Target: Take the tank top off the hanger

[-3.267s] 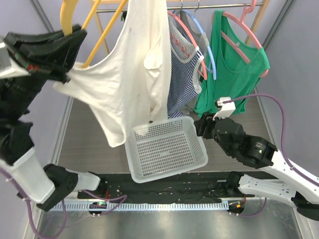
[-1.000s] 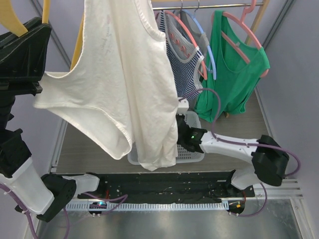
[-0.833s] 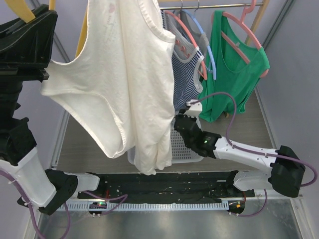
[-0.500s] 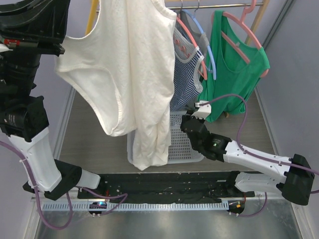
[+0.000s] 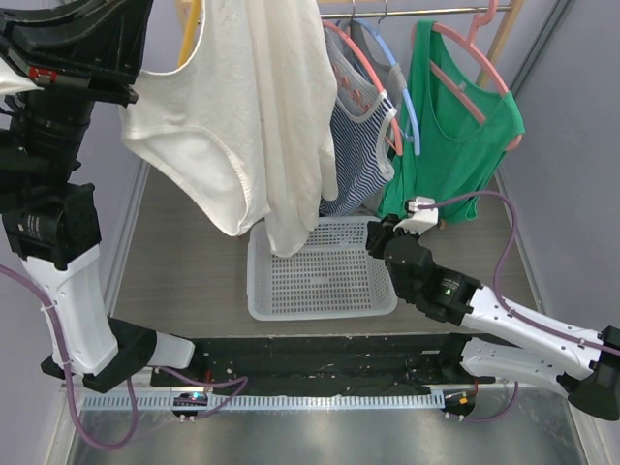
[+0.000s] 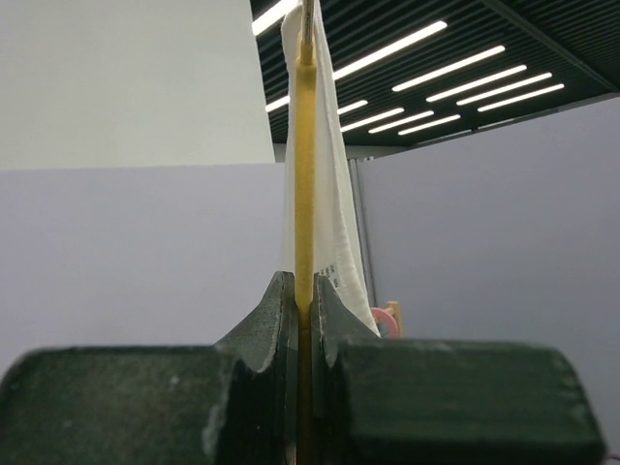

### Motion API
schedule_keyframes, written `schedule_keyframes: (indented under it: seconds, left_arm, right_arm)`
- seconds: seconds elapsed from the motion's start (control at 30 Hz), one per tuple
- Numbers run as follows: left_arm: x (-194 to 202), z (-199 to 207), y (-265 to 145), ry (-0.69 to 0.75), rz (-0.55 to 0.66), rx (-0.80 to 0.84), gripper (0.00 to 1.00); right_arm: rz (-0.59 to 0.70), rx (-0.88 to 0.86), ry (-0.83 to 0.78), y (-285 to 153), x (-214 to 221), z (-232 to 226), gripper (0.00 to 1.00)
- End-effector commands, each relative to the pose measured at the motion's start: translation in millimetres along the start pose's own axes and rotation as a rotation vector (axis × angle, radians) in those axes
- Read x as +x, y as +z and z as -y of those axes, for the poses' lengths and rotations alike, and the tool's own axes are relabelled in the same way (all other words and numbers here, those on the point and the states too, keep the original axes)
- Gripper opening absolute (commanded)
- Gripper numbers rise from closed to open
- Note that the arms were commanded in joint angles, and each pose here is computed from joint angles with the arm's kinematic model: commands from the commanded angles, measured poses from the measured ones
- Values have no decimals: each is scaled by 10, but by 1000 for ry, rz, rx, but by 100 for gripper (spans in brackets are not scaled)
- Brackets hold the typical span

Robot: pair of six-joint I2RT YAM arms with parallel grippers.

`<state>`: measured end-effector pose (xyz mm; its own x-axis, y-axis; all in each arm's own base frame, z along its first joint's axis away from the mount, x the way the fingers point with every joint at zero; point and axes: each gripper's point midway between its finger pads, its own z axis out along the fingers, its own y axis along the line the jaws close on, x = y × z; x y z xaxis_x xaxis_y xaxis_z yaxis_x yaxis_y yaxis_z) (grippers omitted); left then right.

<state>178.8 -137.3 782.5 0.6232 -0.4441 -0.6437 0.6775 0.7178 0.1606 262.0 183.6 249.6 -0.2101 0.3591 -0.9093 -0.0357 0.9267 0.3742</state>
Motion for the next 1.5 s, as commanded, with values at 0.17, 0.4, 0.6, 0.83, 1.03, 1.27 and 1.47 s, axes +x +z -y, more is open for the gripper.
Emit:
schedule_keyframes:
  seconds: [0.17,0.4,0.6,0.83,1.03,1.27,1.47]
  left_arm:
    - [323,373,-344,-198,-155,106,0]
    - [166,616,-392,-243,-163,211,0]
    - [-364,806,-402,-175,-56,276,0]
    - [-716,973,-486,-126,18,324,0]
    - [-442,892,-484,-136,-45,307,0]
    - [-105,684,-412,-88,-101,255,0]
    - [19,535,-298,-48,-102,227,0]
  right_arm:
    - [40,9,23,-75,-199,44,30]
    - [41,18,11,-89,-212,77,31]
    - [26,24,-5,-68,-142,87,31]
    - [4,34,-17,-60,-49,123,32]
    - [12,32,-6,-96,-86,153,32]
    - [14,32,11,-149,-80,229,33]
    - [19,37,24,-172,-79,275,33]
